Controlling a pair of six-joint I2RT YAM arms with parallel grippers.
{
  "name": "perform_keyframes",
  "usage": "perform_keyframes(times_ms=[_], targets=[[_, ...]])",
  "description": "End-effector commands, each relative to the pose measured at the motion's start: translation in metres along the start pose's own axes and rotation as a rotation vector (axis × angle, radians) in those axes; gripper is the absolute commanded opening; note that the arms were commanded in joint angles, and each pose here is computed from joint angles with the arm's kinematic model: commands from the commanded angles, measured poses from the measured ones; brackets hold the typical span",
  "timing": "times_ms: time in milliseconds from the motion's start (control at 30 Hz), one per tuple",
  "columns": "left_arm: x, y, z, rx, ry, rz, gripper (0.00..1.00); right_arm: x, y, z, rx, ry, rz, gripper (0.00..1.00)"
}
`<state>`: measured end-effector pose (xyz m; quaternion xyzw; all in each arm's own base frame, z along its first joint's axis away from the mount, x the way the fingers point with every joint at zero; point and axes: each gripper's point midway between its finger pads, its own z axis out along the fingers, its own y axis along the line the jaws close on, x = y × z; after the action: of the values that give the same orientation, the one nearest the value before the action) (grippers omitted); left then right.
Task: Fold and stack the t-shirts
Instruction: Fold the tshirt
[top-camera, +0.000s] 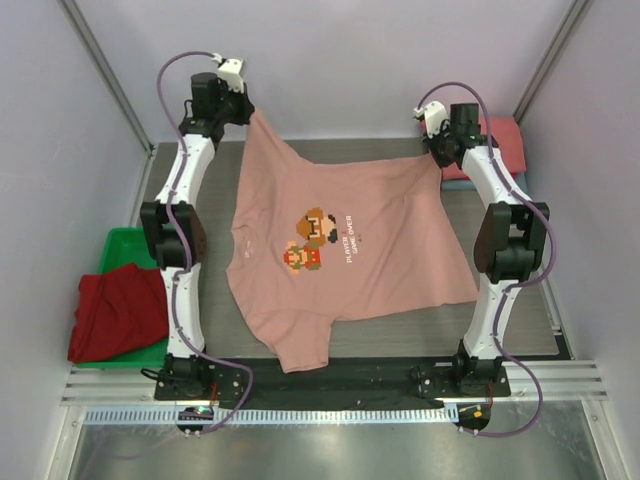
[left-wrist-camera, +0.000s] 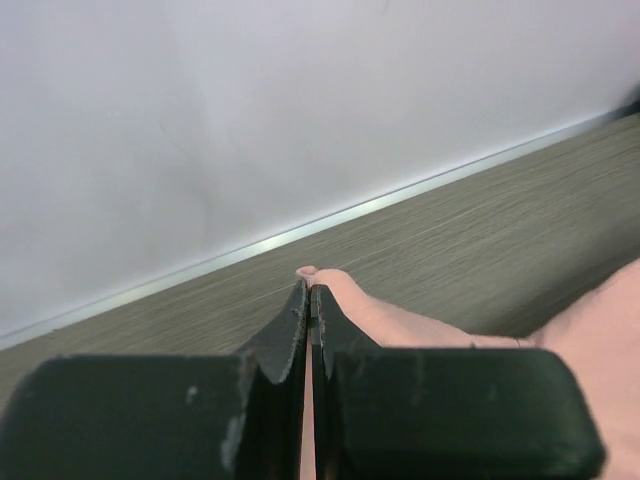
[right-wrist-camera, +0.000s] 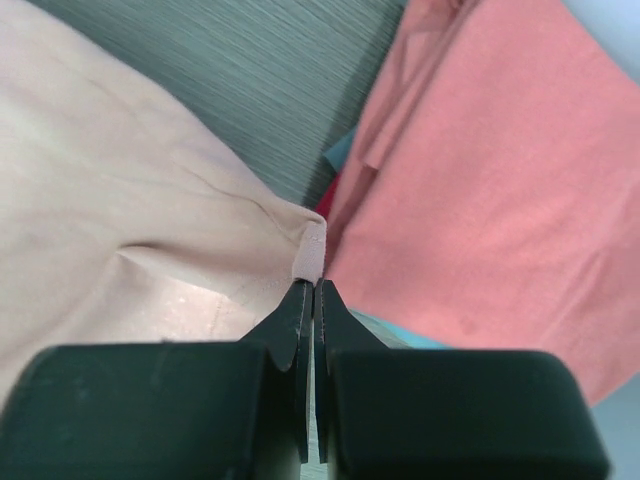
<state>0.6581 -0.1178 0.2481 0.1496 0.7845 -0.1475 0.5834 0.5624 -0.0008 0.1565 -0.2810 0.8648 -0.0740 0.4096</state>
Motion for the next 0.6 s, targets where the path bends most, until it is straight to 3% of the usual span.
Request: perform_keyframes(times_ms=[0, 333, 567], targets=[[-0.031, -0.025, -0.031, 0.081, -0.023, 0.058, 0.0, -0.013, -0.033, -0.025, 0.085, -0.055, 0.016, 0.01], [0.0, -0.041, -0.063, 0.13, 0.096, 0.079, 0.0, -0.002, -0.024, -0.023, 0.046, -0.047, 0.022, 0.01], [-0.008, -0.05, -0.092, 0.135, 0.103, 0.092, 0.0, 0.003, -0.026, -0.035, 0.047, -0.049, 0.007, 0.01]])
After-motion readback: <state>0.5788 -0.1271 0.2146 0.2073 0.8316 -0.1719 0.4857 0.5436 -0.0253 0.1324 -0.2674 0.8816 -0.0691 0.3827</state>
